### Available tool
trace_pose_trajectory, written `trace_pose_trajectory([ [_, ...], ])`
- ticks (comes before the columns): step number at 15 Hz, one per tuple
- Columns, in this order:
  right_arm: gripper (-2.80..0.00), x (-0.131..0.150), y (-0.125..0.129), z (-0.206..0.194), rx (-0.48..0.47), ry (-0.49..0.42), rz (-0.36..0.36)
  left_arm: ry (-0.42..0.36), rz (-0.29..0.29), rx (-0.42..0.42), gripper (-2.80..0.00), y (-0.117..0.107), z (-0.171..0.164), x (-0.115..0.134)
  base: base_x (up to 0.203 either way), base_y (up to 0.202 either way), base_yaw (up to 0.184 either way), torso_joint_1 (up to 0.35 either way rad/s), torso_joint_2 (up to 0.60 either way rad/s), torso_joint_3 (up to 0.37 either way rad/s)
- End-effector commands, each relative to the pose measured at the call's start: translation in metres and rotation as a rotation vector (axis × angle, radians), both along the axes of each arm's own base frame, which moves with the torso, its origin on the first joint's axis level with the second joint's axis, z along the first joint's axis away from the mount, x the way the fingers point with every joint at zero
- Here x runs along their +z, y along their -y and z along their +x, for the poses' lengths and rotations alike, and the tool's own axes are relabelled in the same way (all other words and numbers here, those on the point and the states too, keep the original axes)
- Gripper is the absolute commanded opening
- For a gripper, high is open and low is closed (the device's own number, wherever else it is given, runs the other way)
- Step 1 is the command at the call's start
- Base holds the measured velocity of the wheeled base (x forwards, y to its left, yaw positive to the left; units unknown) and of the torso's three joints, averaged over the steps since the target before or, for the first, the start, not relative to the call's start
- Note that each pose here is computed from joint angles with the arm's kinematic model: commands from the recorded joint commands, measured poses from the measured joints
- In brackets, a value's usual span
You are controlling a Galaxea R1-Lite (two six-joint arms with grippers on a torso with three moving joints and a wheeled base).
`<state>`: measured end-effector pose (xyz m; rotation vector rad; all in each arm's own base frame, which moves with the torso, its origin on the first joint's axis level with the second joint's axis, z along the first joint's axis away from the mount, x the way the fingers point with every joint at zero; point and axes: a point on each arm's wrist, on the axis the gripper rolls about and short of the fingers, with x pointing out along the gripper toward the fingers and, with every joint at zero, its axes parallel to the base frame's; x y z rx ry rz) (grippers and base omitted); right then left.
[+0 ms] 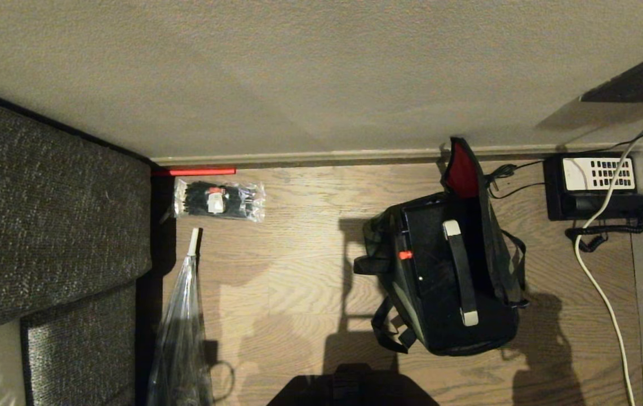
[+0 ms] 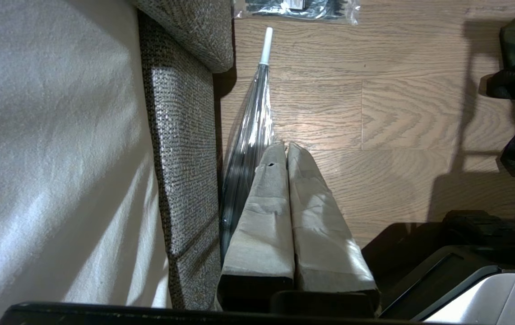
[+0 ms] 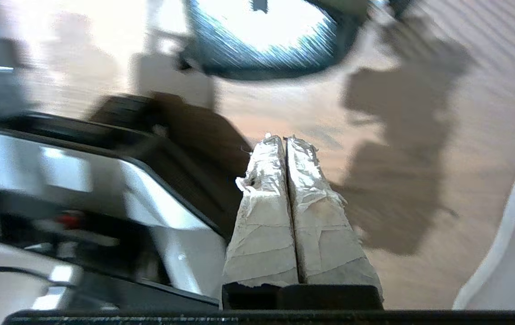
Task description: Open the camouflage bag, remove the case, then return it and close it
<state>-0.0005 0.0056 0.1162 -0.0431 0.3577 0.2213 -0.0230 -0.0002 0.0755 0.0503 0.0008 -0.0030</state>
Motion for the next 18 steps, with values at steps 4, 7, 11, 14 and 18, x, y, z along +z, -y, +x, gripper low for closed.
trace_pose_trajectory([
  [4,-2.80,-0.032,0.004,-0.018,-0.176,0.205,-0.042,-0.001,0.000,0.000,-2.80,0.000,0.000,0.000,0.000,0.000,0.000,0.000,0.00,0.000],
  [7,-2.80,-0.038,0.005,-0.021,-0.207,0.390,0.022,-0.002,0.000,0.000,-2.80,0.000,0.000,0.000,0.000,0.000,0.000,0.000,0.00,0.000],
  [11,-2.80,-0.041,0.006,-0.021,-0.242,0.381,0.101,-0.001,-0.001,0.001,-2.80,0.000,0.000,0.000,0.000,0.000,0.000,0.000,0.00,0.000],
  [14,-2.80,-0.040,0.006,-0.022,-0.242,0.382,0.099,-0.001,-0.001,0.000,-2.80,0.000,0.000,0.000,0.000,0.000,0.000,0.000,0.00,0.000],
  [18,-2.80,-0.041,0.006,-0.021,-0.242,0.381,0.099,-0.001,-0.001,0.001,-2.80,0.000,0.000,0.000,0.000,0.000,0.000,0.000,0.00,0.000],
])
